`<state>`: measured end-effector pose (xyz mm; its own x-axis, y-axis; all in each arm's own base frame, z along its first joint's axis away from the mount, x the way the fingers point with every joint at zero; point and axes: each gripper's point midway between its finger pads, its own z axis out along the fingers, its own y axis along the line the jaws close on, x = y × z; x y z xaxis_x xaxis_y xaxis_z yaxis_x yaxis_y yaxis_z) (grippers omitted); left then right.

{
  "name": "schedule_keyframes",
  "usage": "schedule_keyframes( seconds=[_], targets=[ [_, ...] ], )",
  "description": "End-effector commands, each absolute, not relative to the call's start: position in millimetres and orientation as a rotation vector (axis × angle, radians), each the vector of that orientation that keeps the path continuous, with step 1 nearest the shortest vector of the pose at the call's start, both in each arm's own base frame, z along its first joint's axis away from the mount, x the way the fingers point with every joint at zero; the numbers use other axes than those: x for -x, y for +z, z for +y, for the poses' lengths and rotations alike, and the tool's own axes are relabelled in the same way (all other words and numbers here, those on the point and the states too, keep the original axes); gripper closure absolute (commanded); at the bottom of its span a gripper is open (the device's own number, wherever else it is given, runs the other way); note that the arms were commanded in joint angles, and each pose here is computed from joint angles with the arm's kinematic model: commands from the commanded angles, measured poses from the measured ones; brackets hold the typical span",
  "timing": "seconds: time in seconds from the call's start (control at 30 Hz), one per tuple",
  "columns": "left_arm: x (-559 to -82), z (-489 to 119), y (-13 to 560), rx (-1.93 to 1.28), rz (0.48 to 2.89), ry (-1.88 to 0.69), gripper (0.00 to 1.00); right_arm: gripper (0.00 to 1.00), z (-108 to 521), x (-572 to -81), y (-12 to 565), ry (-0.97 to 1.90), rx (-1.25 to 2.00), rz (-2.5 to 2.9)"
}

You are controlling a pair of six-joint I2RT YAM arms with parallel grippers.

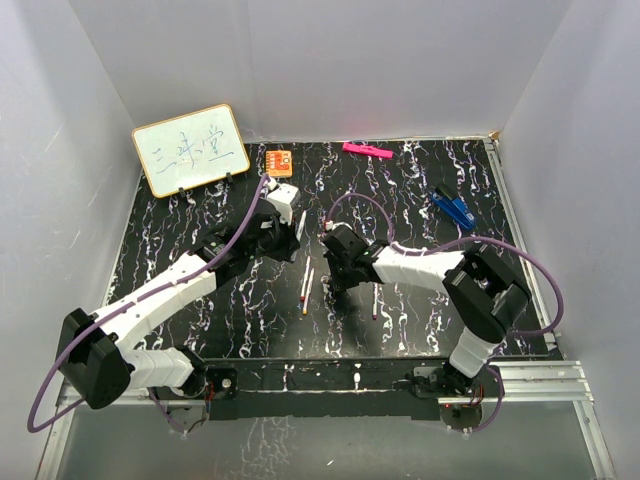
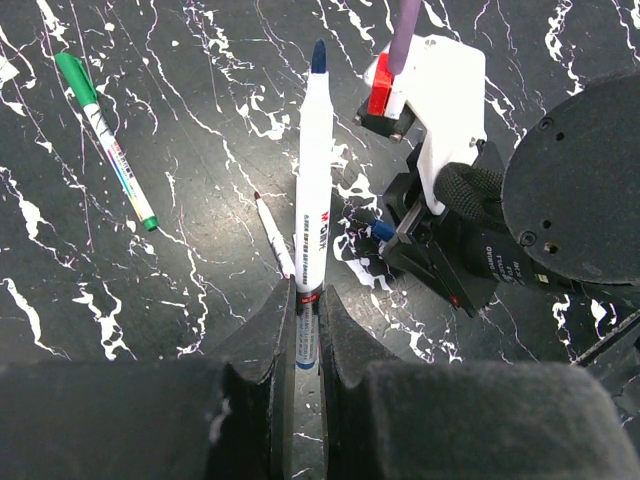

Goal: Insert the pens into the pen caps

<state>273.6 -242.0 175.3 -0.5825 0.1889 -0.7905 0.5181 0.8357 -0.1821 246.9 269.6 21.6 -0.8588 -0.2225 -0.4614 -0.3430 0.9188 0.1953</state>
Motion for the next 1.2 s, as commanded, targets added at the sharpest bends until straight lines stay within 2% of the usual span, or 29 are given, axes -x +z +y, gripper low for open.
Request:
schedule_keyframes(
  seconds=[0.0,0.63,1.17],
  targets=[
    [-273,-237,170,-0.515,2.199,-0.484,1.0,1.0,244,-245,2,0.185,0.389,2.694],
    [-278,-240,177,-0.51,2.183,-0.488,1.0,1.0,216,-215,-3,0.131,0.328,2.773],
    [-277,-238,178,-0.505,2.182,-0.48,1.0,1.0,200,-221,-11,-0.011,0.279,2.774]
  ],
)
